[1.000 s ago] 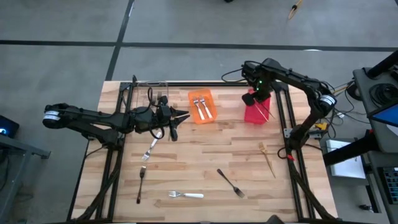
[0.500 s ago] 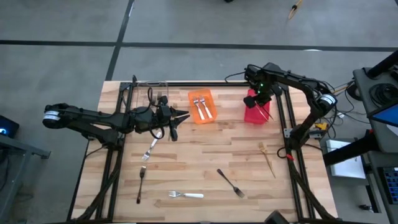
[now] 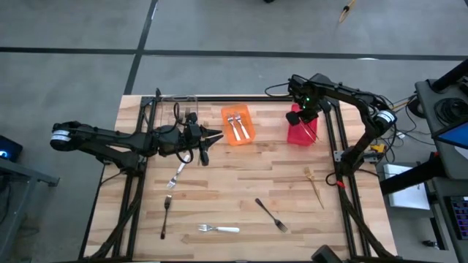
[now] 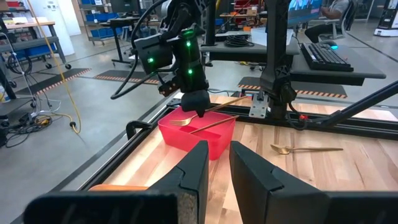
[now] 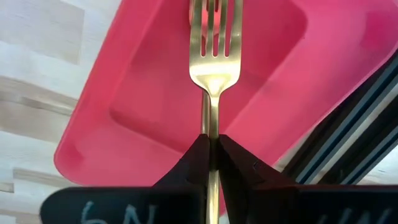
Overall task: Sort silverware by color (type)
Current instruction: Put the top center gold fork into the red bin
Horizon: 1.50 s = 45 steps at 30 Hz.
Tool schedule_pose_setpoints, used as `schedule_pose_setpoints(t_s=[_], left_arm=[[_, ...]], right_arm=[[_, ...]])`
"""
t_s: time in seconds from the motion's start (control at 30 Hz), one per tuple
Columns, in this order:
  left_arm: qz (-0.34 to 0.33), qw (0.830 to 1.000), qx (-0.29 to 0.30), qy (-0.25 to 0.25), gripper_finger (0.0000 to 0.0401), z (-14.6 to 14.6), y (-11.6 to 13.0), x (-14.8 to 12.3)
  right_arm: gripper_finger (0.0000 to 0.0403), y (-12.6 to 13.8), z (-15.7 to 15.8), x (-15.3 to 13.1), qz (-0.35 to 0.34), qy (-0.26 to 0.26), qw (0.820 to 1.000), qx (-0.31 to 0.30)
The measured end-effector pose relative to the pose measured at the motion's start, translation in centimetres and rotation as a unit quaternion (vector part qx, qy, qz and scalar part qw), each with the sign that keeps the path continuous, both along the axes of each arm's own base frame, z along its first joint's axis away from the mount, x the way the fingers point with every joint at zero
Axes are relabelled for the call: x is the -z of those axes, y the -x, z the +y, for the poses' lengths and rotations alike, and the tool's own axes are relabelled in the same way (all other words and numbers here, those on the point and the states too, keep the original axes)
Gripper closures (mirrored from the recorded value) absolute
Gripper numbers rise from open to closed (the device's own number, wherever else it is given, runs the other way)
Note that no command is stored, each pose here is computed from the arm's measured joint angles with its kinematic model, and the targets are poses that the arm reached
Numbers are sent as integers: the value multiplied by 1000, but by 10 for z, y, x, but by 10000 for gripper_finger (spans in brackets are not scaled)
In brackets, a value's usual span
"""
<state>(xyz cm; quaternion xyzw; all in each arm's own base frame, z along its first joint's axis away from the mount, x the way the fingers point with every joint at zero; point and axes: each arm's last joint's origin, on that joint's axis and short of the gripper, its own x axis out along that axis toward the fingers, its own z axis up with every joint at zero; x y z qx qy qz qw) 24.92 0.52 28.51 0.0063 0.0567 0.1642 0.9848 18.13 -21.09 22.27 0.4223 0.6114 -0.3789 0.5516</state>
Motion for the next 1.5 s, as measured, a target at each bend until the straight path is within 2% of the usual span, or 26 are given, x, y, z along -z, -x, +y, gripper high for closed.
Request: schedule_pose_setpoints(t_s=[0.7,1.5], left_arm=[[0,1000,0,0,353,0,0,0],[0,1000,0,0,353,0,0,0]], right_arm=[[390,2,2,30,-16,19,1000,-1],[390,-3,-3,31,-41,48,998,0]])
